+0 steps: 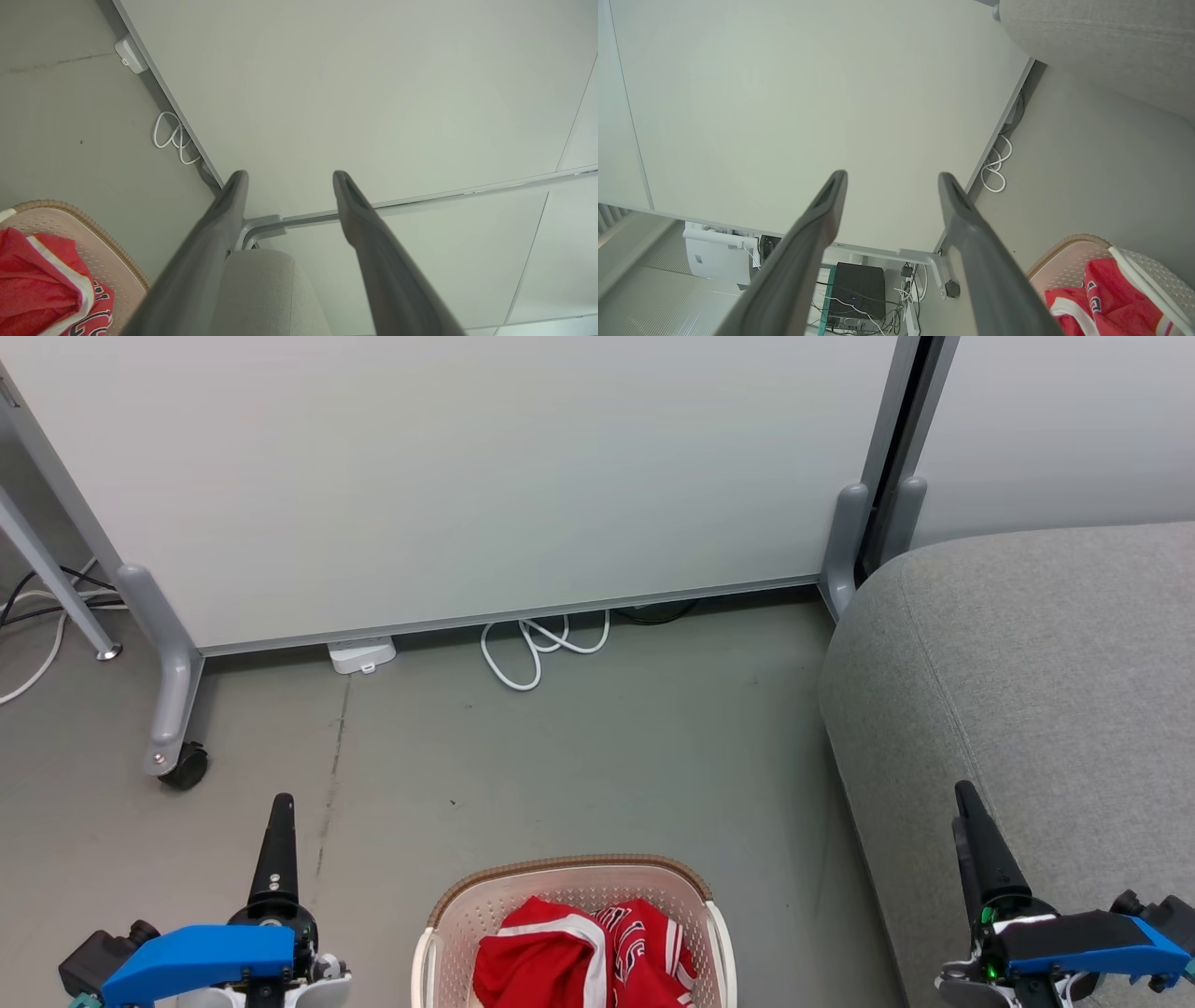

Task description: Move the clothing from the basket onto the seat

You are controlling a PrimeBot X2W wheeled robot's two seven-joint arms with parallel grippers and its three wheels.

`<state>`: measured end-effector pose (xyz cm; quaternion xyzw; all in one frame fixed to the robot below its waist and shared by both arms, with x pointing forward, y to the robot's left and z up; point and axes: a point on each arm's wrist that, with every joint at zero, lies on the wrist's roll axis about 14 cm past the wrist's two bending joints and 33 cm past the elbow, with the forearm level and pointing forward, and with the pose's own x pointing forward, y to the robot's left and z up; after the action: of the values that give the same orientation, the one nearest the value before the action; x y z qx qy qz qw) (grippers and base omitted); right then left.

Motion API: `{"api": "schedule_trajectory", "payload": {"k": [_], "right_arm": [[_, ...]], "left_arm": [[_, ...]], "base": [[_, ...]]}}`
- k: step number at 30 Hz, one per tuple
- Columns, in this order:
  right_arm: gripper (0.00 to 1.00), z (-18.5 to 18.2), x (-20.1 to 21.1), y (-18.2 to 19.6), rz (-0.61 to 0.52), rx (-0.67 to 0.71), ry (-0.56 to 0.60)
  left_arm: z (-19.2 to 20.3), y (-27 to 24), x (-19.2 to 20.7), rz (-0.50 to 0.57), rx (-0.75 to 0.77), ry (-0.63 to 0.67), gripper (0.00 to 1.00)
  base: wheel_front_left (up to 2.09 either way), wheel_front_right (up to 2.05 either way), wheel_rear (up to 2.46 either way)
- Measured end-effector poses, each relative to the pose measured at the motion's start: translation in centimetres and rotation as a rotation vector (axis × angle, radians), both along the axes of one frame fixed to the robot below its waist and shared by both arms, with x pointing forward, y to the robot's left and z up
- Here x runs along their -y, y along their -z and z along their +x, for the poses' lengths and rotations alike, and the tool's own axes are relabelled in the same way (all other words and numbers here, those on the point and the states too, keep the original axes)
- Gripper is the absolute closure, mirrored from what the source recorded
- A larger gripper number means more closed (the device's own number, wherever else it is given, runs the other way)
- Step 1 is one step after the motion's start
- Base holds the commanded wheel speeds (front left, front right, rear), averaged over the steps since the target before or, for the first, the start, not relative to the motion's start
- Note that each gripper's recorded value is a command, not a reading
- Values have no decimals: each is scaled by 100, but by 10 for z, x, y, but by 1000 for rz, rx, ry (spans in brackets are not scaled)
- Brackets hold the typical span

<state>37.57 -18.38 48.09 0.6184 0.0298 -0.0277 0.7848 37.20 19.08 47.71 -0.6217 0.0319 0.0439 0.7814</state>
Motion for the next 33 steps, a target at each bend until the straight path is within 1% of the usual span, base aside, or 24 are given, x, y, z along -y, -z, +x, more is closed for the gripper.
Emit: {"api": "schedule_trajectory", "payload": {"k": [9,18,28,33], "right_arm": [[0,2,-1,-6,-194,21,-11],[0,3,-2,-14,-383,51,-22],[0,2,-5,-15,-534,66,-35],[0,2,-7,-16,-601,76,-42]], "left_arm": [[1,-6,6,213,15,30,0],[-1,-10,12,396,33,56,0],[-3,-17,17,584,71,81,0],[-2,-21,21,659,95,94,0]], "base": [[0,0,0],[0,0,0],[0,0,0],[0,0,0]]}}
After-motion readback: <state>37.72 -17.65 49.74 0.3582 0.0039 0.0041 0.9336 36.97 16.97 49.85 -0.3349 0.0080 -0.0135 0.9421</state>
